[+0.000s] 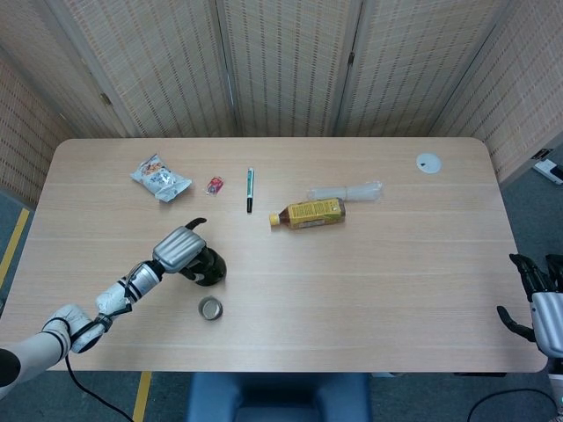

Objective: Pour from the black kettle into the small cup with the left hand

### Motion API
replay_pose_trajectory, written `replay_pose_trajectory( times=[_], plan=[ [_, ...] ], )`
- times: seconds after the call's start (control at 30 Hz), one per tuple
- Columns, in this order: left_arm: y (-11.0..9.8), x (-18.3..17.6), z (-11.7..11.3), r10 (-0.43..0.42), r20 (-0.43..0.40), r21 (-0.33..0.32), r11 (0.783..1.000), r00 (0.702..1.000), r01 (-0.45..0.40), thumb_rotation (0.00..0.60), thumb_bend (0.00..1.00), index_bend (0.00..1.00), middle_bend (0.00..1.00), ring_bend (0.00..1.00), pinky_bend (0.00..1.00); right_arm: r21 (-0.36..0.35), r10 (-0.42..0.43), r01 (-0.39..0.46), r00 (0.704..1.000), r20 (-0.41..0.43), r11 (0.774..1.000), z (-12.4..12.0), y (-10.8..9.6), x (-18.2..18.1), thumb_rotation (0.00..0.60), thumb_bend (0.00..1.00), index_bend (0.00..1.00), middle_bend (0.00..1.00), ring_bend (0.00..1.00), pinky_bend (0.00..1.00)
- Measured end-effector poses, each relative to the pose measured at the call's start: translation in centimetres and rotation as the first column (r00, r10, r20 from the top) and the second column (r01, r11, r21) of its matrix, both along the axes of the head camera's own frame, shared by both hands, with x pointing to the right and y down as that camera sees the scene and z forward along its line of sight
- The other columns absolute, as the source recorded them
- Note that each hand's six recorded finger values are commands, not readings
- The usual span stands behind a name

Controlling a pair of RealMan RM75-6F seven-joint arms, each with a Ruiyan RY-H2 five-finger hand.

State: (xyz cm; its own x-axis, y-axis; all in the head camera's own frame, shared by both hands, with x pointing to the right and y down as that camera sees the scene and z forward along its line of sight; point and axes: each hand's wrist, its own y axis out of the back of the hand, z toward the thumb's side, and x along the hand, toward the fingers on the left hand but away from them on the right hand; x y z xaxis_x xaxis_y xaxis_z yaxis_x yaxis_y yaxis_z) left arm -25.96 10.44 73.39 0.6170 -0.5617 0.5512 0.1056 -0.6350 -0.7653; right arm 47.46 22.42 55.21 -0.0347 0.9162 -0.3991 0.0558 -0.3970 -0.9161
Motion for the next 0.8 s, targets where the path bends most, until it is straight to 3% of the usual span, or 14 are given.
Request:
replay_pose_trajectory(
  times=[0.37, 0.47, 0.63, 0.8],
  plan=[
    [-0.6, -0.6, -1.3, -0.05, -0.031, -0.044, 0.998, 0.998, 0.049, 0.592, 0.15, 0.99, 1.0, 0.88, 0.2, -0.001, 0.0, 0.0, 1.0, 0.003, 1.0, 0.2, -0.1, 0.0, 0.6, 0.31, 0.09, 0.16, 0.26, 0.07],
    [-0.7, -0.8, -1.6, -0.06, -0.026, -0.054, 0.997, 0.998, 0.059, 0.539, 0.15, 0.99, 1.0, 0.88, 0.16, -0.001, -0.001, 0.001, 1.0, 0.004, 1.0, 0.3, -0.2, 0.0, 0.6, 0.31, 0.09, 0.16, 0.26, 0.07],
    [-0.8, -1.2, -1.7, -0.062, 0.01, -0.068, 0.996, 0.998, 0.063, 0.399, 0.15, 0.99, 1.0, 0.88, 0.14, -0.002, 0.001, -0.001, 1.0, 0.003, 1.0, 0.3, -0.1, 0.1, 0.6, 0.31, 0.09, 0.17, 0.26, 0.07],
    [-0.8, -1.5, -1.8, -0.074, 0.032, -0.079, 0.994, 0.997, 0.076, 0.373, 0.15, 0.99, 1.0, 0.88, 0.13, -0.004, 0.001, -0.001, 1.0, 0.005, 1.0, 0.4, -0.1, 0.1, 0.6, 0.31, 0.09, 0.17, 0.26, 0.07]
  ],
)
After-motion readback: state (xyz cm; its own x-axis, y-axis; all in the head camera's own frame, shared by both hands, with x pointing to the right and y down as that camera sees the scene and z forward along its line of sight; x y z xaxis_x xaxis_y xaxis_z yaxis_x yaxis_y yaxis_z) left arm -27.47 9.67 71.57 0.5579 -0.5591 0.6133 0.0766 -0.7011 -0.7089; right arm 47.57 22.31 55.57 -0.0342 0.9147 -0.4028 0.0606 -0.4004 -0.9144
